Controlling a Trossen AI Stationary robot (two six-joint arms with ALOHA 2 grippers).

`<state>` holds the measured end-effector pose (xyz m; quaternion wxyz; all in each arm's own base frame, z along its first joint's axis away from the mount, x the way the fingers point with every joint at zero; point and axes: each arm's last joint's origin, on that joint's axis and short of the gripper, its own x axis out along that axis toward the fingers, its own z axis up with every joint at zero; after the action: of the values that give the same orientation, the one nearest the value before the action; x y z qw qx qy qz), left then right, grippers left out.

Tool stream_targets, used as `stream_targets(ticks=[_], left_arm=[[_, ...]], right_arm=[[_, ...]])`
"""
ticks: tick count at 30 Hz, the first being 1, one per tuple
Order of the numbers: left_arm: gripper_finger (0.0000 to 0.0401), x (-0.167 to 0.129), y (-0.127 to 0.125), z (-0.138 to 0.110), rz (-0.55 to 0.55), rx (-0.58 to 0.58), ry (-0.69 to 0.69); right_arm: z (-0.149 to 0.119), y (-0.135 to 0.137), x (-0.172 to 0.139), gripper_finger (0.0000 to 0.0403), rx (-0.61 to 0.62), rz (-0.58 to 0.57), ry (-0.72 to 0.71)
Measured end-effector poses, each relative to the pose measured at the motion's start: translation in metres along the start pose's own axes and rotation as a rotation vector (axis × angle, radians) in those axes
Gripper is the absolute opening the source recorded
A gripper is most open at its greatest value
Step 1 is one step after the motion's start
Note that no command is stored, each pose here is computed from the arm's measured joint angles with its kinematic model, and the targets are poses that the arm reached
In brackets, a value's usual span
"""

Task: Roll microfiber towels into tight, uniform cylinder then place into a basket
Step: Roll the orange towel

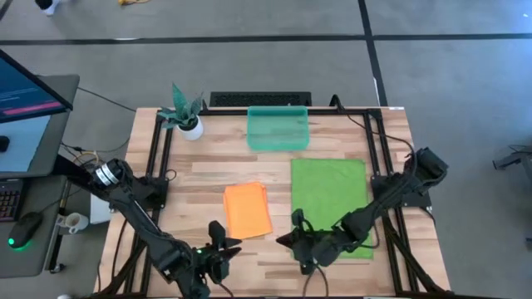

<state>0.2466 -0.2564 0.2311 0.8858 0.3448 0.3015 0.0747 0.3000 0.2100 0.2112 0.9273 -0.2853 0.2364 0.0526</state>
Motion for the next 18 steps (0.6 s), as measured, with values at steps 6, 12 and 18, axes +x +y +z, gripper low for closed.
stream_targets(ticks=[6,12,18], left_arm=[[0.0114,0.015,-0.014,-0.012,-0.034,0.026,0.090],[0.0133,0.023,-0.017,-0.015,-0.115,-0.092,0.151],[0.0174,0.033,-0.015,-0.018,-0.238,-0.260,0.242]], right_arm=[[-0.009,-0.006,0.015,0.0063,0.040,0.035,0.036],[-0.021,-0.003,0.031,0.0112,0.059,0.066,0.069],[-0.039,0.008,0.060,0.0176,0.025,0.055,0.094]])
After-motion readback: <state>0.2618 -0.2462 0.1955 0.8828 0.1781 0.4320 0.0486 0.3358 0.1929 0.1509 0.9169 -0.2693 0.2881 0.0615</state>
